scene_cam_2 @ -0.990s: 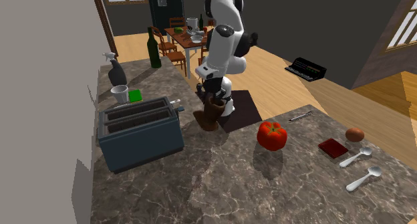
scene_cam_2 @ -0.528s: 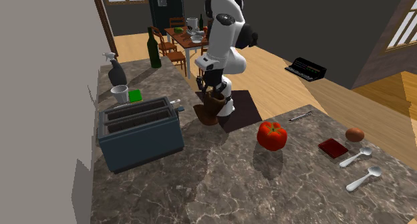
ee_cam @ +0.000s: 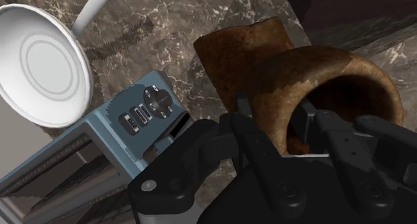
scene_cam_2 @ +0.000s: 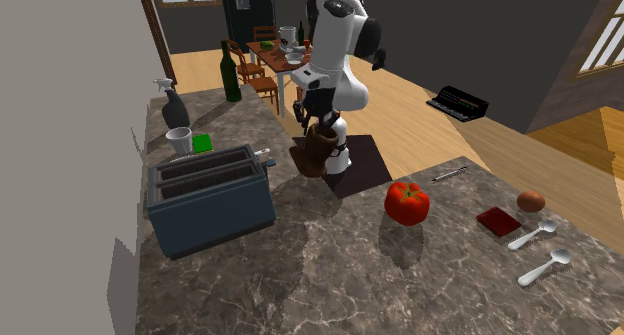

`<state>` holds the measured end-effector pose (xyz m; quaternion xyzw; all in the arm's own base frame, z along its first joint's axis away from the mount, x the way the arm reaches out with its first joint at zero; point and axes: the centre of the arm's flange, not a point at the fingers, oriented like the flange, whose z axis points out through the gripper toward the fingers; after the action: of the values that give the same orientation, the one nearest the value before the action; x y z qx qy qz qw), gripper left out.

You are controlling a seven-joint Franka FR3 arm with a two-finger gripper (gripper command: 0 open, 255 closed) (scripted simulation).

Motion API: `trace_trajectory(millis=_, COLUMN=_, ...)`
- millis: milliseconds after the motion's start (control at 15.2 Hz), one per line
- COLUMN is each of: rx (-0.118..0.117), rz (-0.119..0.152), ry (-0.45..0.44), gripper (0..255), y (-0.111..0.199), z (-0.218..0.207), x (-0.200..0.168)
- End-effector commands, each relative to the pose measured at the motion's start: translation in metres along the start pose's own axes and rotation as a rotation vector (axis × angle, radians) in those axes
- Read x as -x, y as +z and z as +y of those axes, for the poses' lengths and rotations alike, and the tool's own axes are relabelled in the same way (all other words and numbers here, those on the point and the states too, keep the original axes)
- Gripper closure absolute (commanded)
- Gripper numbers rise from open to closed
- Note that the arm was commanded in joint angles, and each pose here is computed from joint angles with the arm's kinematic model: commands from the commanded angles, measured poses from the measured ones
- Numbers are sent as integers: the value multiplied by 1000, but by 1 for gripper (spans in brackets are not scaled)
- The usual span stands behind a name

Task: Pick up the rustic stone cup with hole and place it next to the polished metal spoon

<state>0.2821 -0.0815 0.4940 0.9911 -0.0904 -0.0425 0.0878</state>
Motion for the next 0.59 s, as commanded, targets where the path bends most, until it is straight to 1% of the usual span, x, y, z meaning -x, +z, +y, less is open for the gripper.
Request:
trace_trajectory(millis=0, rx=0, rz=1, ry=0, gripper=255, y=-11, z=3, x=2)
trace_trajectory(millis=528, rx=0, rz=1, ry=0, gripper=255, y=-53, z=10, x=5)
